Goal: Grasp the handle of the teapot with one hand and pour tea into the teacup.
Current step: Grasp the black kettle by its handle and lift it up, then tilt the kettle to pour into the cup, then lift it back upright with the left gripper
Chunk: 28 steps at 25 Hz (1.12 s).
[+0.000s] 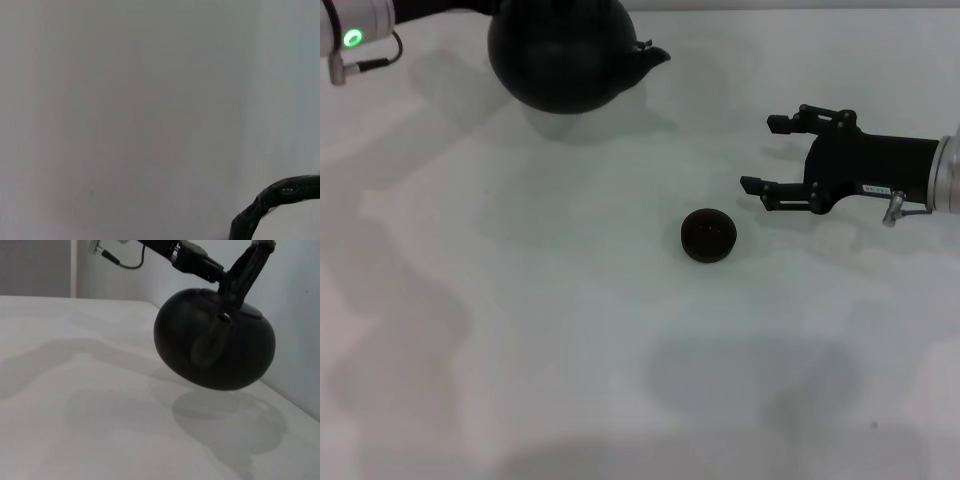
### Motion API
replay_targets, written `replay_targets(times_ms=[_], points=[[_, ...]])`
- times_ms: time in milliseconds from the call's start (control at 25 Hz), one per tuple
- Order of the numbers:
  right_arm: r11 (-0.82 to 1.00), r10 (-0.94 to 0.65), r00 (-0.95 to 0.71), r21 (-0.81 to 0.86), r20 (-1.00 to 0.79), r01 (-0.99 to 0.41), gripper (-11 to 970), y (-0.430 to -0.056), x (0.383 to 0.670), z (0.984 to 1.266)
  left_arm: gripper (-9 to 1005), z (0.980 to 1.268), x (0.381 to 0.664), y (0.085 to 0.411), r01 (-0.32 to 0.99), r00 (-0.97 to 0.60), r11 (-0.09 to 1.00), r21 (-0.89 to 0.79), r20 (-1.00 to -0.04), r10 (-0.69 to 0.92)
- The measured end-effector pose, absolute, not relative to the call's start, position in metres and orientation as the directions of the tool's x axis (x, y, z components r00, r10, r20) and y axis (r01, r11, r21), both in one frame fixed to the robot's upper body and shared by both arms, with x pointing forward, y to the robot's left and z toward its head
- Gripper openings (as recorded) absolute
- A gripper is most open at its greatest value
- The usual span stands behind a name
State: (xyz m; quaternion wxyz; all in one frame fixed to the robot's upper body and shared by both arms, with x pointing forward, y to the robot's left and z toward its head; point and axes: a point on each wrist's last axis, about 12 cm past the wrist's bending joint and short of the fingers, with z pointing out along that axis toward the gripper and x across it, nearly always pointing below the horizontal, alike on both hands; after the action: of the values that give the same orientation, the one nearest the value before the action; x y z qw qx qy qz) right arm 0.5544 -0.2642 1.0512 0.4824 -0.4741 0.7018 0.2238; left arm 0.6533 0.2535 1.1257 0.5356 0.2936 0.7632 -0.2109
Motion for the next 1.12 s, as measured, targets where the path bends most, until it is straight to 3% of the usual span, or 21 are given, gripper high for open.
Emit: replay_targets(times_ms=[280,400,600,1120], points=[[0.454,-0.451,-0.086,-0.145,-0.888,-0.879,857,-0.265,0.555,1.051,92,1.145,0.656,0.262,0.641,-0.266,0.766,0.034,-0.927,0.264],[0.454,-0.451,-0.086,-0.145,-0.888,-0.879,857,-0.265,0.555,1.051,92,1.148,0.642,0.248,0.597,-0.241,0.783,0.175,-0.892,0.383],[0.452,-0.456,-0.079,-0.154,-0.886,-0.879,857,-0.265,0.555,1.051,92,1.146,0.614,0.212,0.637,-0.169,0.723,0.267,-0.867,0.470],[0.450,-0.458,-0.080,-0.153,-0.885,-0.880,857,-0.266,0.552,1.049,93,1.124,0.588,0.213,0.612,-0.185,0.730,0.305,-0.842,0.507]])
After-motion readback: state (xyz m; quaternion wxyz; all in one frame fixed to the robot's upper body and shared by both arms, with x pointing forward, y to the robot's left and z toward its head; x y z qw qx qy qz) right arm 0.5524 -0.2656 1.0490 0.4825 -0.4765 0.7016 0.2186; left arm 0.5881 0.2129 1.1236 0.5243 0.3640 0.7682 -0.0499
